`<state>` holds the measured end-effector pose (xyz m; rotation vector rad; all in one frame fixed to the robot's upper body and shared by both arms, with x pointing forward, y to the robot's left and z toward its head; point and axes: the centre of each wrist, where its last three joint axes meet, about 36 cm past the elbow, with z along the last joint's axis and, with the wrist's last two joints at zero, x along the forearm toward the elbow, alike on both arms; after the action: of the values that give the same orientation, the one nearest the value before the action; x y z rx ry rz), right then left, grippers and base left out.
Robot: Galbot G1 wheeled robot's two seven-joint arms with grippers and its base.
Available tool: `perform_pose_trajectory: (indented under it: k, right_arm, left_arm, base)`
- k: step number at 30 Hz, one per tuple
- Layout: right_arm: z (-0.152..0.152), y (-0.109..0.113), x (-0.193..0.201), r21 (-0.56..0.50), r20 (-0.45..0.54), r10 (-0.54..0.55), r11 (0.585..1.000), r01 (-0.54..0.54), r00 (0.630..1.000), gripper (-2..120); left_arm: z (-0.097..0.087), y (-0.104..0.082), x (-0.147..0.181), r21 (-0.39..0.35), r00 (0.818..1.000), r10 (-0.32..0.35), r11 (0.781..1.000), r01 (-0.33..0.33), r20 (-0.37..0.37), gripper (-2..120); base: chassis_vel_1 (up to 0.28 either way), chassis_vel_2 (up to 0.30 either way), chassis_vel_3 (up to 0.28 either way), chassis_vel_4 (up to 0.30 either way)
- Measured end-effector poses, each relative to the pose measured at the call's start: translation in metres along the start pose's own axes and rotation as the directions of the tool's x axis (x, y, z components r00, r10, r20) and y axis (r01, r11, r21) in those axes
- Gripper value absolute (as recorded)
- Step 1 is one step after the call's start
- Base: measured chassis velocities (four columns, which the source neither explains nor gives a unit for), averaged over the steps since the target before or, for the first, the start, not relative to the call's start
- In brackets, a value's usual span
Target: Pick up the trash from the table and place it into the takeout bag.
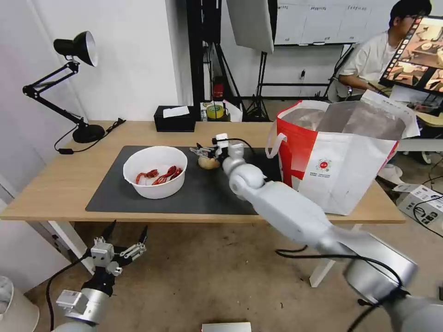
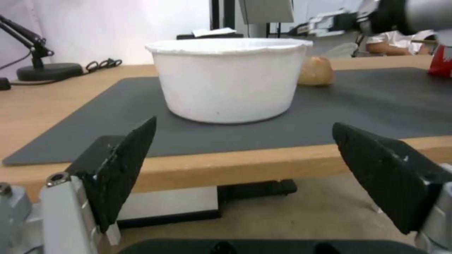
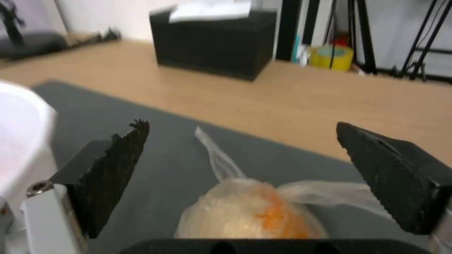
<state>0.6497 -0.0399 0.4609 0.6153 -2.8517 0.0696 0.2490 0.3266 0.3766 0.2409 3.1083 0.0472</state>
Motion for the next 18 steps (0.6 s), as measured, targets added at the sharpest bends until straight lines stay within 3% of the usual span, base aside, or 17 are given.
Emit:
perform_pose_trajectory:
  k: [6, 18]
  right_arm:
    - [0.013, 0.011, -0.016, 0.094, -0.100, 0.010, 0.996, -0.001, 0.995, 100]
    - [0.028, 0.014, -0.020, 0.163, -0.162, 0.038, 0.987, -0.012, 0.986, 100]
  left_arm:
    - [0.000, -0.002, 0.000, 0.003, 1.000, 0.004, 1.000, -0.004, 0.005, 100]
    - [0.001, -0.001, 0.003, 0.004, 1.000, -0.002, 1.000, 0.002, 0.013, 100]
  base:
    - [0.000, 0.000, 0.000, 0.000]
    - [0.000, 0.000, 0.000, 0.000]
